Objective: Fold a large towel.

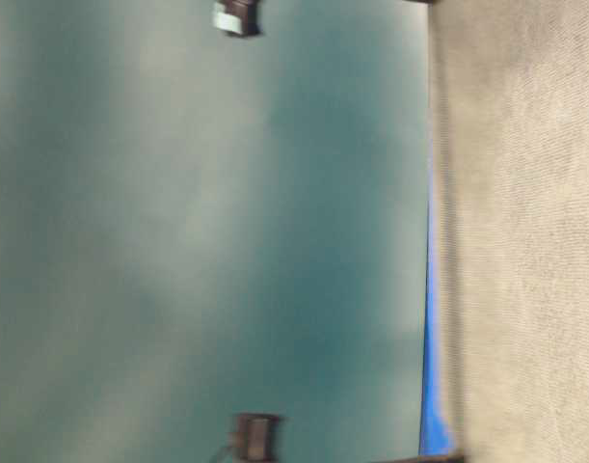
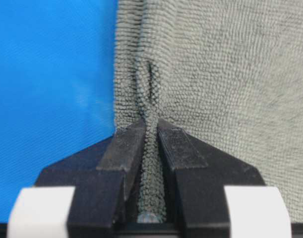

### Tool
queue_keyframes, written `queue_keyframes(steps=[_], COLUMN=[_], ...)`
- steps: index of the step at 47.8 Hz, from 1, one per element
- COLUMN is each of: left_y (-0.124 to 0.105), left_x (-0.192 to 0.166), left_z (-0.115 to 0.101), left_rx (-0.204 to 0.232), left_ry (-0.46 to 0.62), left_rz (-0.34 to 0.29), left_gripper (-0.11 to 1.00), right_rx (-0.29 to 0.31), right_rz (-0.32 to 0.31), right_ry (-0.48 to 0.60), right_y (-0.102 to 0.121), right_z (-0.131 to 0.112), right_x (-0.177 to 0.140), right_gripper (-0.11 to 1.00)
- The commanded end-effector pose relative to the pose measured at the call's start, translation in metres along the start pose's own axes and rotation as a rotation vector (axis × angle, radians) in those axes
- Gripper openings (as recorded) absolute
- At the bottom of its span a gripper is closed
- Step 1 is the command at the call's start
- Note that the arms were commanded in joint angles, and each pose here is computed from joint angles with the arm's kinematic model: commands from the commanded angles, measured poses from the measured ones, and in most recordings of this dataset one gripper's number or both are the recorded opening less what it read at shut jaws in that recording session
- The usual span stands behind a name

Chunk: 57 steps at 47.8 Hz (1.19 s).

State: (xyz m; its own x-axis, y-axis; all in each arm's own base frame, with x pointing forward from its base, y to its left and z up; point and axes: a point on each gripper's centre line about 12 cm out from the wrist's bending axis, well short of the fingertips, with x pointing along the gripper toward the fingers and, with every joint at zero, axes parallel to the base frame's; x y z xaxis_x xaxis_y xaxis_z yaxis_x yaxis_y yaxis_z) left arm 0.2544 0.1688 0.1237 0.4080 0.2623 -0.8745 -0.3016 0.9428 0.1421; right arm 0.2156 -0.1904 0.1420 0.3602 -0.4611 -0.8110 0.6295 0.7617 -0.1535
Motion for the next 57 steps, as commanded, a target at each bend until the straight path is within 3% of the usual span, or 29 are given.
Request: queue_keyframes(steps=[1, 7, 14, 20, 22, 26, 36, 45, 57], left_y=[0.003, -0.018, -0.052, -0.070, -0.071, -0.070, -0.105, -0.160, -0.227], left_x=[-0.035, -0.079, -0.125, -0.158, -0.163, -0.166, -0.171, -0.182, -0.187], left_z=[0.019, 0.039, 0.055, 0.059, 0.057, 0.055, 0.058, 0.075, 0.108], left_rx=[-0.015, 0.058, 0.171, 0.224, 0.213, 0.077, 0.036, 0.042, 0.106], left_ry=[-0.055, -0.108, -0.193, -0.296, -0.313, -0.336, -0.393, -0.501, -0.601], left_rz=[0.010, -0.025, -0.083, -0.110, -0.114, -0.129, -0.236, -0.392, -0.534], left_gripper=[0.05, 0.05, 0.05, 0.05, 0.05, 0.05, 0.05, 0.05, 0.05], right_rx=[0.007, -0.002, -0.004, 0.001, 0.006, 0.021, 0.067, 0.137, 0.161], right_rz=[-0.014, 0.008, 0.093, 0.158, 0.169, 0.175, 0.128, 0.090, 0.096], right_ry=[-0.081, -0.160, -0.251, -0.332, -0.359, -0.391, -0.438, -0.519, -0.610], right_y=[0.001, 0.013, 0.035, 0.041, 0.040, 0.038, 0.024, 0.003, -0.005], right_z=[0.019, 0.031, 0.036, 0.033, 0.032, 0.034, 0.054, 0.092, 0.157], right_x=[-0.034, -0.077, -0.130, -0.163, -0.170, -0.177, -0.164, -0.148, -0.128], right_gripper=[0.03, 0.03, 0.03, 0.03, 0.03, 0.03, 0.03, 0.03, 0.03])
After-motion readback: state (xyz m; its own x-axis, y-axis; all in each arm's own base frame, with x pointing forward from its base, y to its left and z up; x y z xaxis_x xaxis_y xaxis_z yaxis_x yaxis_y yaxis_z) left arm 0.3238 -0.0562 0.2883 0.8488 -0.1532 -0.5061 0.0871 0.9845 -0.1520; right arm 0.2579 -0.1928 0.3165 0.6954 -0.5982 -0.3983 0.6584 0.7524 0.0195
